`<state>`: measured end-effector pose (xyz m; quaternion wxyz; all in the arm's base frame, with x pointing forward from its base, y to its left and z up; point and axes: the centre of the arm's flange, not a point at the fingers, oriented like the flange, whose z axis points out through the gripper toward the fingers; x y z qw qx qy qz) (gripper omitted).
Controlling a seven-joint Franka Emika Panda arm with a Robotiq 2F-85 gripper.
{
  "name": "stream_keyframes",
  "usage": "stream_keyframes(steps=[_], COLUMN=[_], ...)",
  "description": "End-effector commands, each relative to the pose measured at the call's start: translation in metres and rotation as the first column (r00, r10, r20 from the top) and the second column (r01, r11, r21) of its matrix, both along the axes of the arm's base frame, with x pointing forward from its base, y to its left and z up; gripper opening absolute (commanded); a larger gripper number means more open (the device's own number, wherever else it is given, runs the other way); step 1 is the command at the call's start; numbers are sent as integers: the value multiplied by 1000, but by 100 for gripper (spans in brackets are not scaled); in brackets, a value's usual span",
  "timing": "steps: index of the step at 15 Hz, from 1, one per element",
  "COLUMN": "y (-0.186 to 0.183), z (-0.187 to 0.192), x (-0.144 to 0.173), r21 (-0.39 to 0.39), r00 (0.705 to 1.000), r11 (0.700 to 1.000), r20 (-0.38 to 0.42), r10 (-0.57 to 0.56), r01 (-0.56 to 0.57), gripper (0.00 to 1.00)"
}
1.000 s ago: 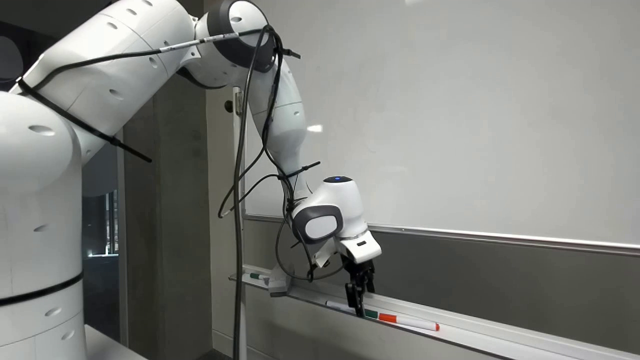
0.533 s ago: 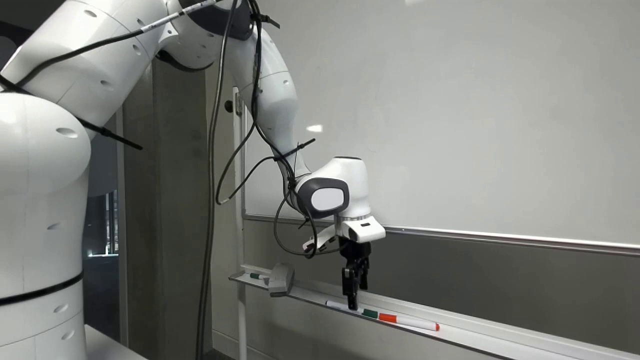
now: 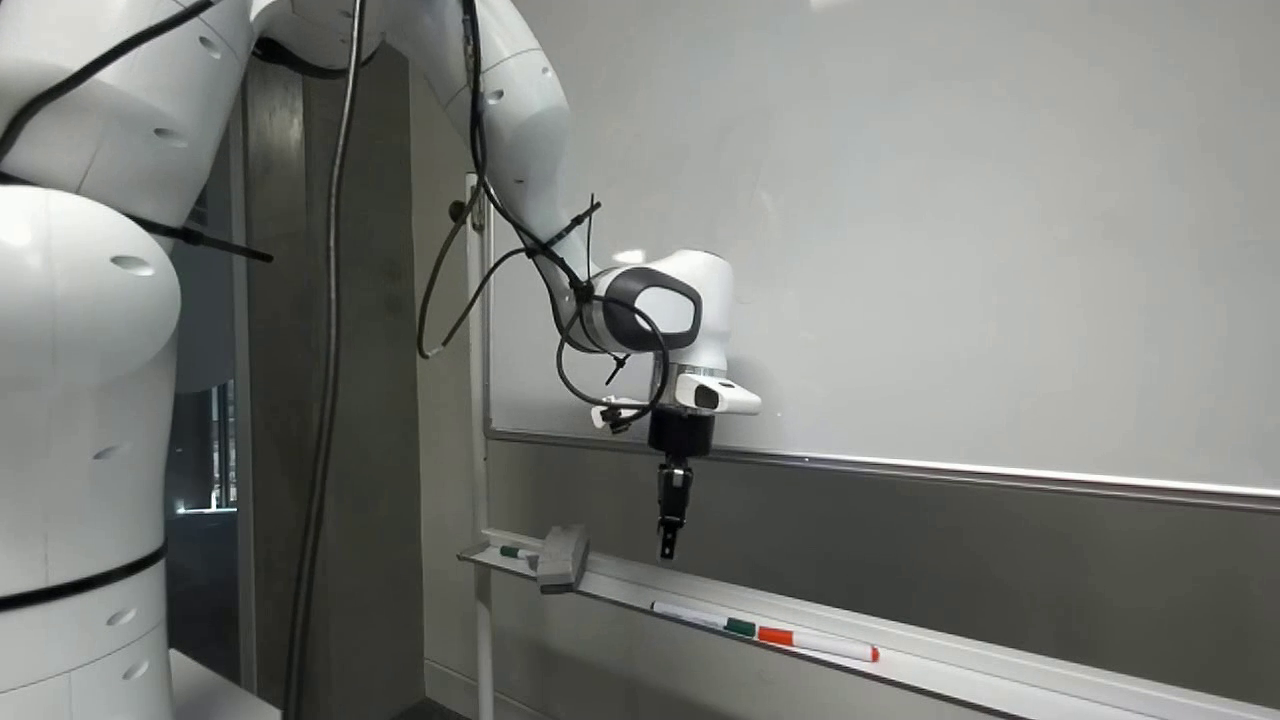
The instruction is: Pick up the green marker and then put it back down
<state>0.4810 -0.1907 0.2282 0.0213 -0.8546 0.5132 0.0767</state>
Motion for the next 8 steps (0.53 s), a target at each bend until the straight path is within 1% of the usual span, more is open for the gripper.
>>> stream_keyframes(steps=[1, 3, 4, 5, 7, 8], y=[0, 0, 1, 1, 2, 3], z=[20, 19, 17, 16, 12, 10], x=[-17, -20, -21, -21, -22, -10], r21=[22, 15, 12, 10, 19, 7], r00=[980, 951, 932, 910, 858, 903], r11=[981, 953, 934, 912, 861, 905], r20=[-46, -58, -63, -66, -72, -65], r10=[195, 304, 358, 409, 508, 424], r01=[-194, -304, -358, -409, -508, -425], gripper=[100, 100, 100, 100, 100, 100])
